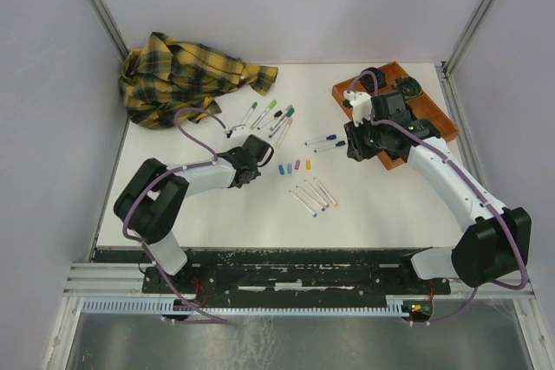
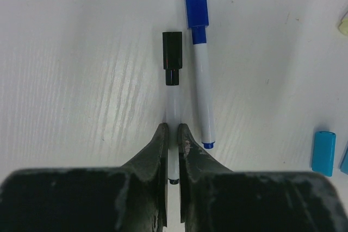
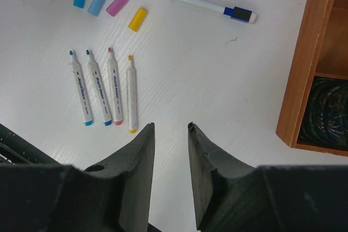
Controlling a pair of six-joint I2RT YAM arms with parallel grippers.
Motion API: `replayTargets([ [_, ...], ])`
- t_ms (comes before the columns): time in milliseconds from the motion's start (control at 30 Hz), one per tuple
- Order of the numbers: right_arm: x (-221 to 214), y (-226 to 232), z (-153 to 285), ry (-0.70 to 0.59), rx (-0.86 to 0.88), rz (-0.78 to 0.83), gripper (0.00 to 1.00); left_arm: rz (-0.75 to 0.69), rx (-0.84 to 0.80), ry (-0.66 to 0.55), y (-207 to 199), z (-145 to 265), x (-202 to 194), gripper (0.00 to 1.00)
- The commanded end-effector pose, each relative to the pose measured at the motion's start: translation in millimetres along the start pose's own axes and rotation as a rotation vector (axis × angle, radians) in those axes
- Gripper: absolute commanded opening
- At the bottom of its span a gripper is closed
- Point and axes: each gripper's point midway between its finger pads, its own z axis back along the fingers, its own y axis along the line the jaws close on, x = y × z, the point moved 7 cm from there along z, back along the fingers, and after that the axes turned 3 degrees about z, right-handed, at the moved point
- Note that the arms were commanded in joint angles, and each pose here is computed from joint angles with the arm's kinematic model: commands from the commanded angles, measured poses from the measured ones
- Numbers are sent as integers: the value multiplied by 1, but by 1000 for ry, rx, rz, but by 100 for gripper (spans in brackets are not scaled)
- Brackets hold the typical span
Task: Open the pen caps
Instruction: Pick up the pen from the center of the board.
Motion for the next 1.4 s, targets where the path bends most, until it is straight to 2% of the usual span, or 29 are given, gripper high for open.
replayTargets([
  [0,6,1,2,-40,13,-1,38,34,49,-4,5,1,2,4],
  [267,5,12,1,-42,122,14,39,97,-10,-76,13,28,17,3],
  [400,0,34,7,-45,364,101,38,151,-126,-114,13,48,24,3],
  [567,-2,53,16,-72,581,140,38,225,-399,-179,11,82,29,3],
  [733,1,66,24,-130,704,142,38,290,-756,-298,7,123,33,3],
  [900,6,73,30,-183,766,120,39,346,-1018,-421,6,157,37,3],
  [1133,13,83,27,-317,856,37,42,363,-1251,-518,-9,188,34,3],
  [1367,19,92,26,-507,918,-19,50,378,-1358,-630,-32,215,38,3],
])
